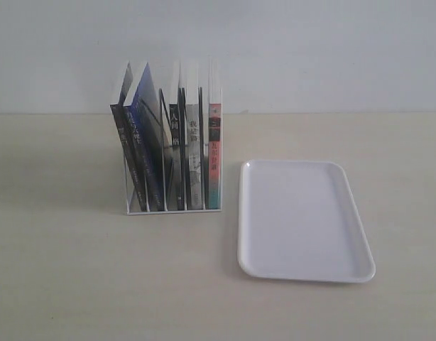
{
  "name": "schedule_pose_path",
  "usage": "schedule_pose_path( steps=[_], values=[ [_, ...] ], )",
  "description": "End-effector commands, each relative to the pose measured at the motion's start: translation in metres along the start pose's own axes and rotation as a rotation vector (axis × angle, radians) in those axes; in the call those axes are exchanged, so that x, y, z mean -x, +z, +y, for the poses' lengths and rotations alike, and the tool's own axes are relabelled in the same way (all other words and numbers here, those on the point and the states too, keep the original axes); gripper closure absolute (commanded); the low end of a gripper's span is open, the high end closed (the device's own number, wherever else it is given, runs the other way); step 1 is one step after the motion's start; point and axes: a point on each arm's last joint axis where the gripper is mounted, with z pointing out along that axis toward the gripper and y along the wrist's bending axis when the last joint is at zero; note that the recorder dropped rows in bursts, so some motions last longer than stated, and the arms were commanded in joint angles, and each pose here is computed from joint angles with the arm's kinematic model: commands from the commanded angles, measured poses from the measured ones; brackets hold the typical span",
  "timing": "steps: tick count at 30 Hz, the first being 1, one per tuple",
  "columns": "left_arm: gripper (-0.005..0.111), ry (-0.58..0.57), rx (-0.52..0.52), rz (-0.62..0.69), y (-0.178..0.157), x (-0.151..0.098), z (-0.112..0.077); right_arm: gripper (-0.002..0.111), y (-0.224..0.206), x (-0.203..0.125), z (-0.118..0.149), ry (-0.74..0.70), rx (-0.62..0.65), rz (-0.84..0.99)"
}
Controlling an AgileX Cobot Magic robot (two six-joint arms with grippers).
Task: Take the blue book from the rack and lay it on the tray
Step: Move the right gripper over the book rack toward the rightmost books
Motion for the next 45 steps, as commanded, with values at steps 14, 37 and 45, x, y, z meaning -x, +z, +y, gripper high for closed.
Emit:
schedule_pose_path(
  steps=[14, 37, 45],
  values=[
    [0.102, 0.0, 0.003, -0.022, -0.001, 0.003, 0.0, 0.109, 0.116, 0.062, 0.157, -0.225, 0.446, 0.327],
    [0.102, 0.0, 0.003, -0.022, -0.001, 0.003, 0.0, 0.097, 0.181, 0.078, 0.244, -0.254, 0.297, 0.648],
    [0.102, 0.0, 0.003, -0.022, -0.001, 0.003, 0.0, 0.068, 0.198, 0.061, 0.255, -0.149, 0.293, 0.68]
  ],
)
